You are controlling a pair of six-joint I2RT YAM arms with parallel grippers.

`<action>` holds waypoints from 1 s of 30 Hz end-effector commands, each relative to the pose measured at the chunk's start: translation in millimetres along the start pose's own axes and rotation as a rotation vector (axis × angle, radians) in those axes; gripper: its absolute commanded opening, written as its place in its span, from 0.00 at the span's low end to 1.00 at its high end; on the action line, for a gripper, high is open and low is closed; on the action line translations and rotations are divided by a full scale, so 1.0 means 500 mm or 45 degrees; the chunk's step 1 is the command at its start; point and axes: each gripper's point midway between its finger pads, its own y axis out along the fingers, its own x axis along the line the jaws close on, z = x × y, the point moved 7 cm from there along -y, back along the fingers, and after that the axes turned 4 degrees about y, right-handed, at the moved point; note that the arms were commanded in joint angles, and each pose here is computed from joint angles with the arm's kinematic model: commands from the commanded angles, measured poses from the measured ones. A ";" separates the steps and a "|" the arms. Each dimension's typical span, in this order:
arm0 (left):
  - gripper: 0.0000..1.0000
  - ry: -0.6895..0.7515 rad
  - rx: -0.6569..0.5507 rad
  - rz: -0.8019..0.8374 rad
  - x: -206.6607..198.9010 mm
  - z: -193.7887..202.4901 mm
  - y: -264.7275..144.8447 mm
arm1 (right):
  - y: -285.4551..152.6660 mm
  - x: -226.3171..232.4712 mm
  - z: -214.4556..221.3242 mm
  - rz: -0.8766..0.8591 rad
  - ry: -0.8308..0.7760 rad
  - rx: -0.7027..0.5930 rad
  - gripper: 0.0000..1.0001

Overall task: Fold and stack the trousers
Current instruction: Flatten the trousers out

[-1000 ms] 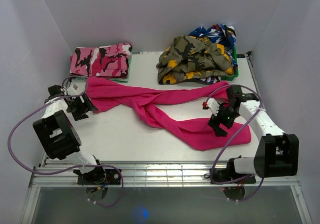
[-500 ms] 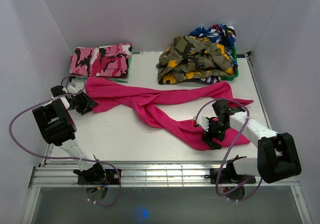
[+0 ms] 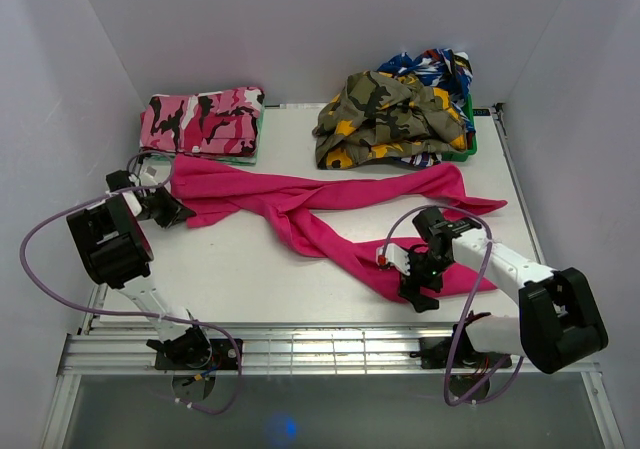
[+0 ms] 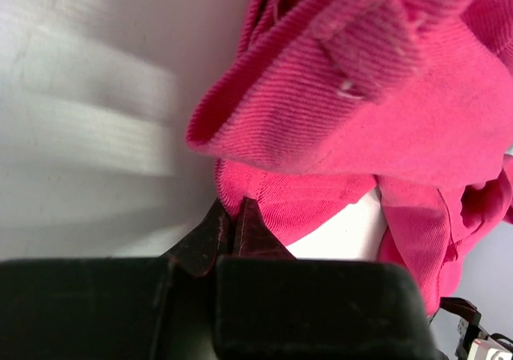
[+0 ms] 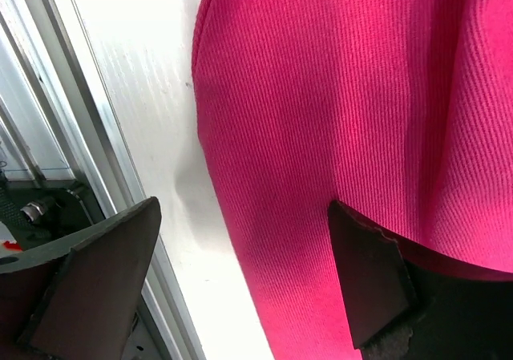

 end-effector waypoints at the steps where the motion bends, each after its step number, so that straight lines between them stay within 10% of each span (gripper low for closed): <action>1: 0.00 0.063 -0.023 -0.029 -0.040 -0.017 -0.055 | 0.025 0.019 -0.015 -0.043 -0.027 -0.038 0.90; 14: 0.00 0.106 0.008 -0.107 -0.059 -0.026 -0.102 | 0.085 0.000 0.017 0.169 -0.151 0.029 0.97; 18: 0.00 0.106 0.037 -0.111 -0.055 -0.027 -0.114 | 0.084 -0.025 0.031 0.316 -0.169 0.090 0.41; 19: 0.00 0.121 0.026 -0.116 -0.057 -0.037 -0.124 | 0.074 -0.027 0.028 0.328 -0.150 0.097 0.09; 30: 0.00 0.641 0.113 -0.372 0.020 -0.049 -0.269 | -0.178 0.006 -0.051 0.325 0.062 -0.319 0.08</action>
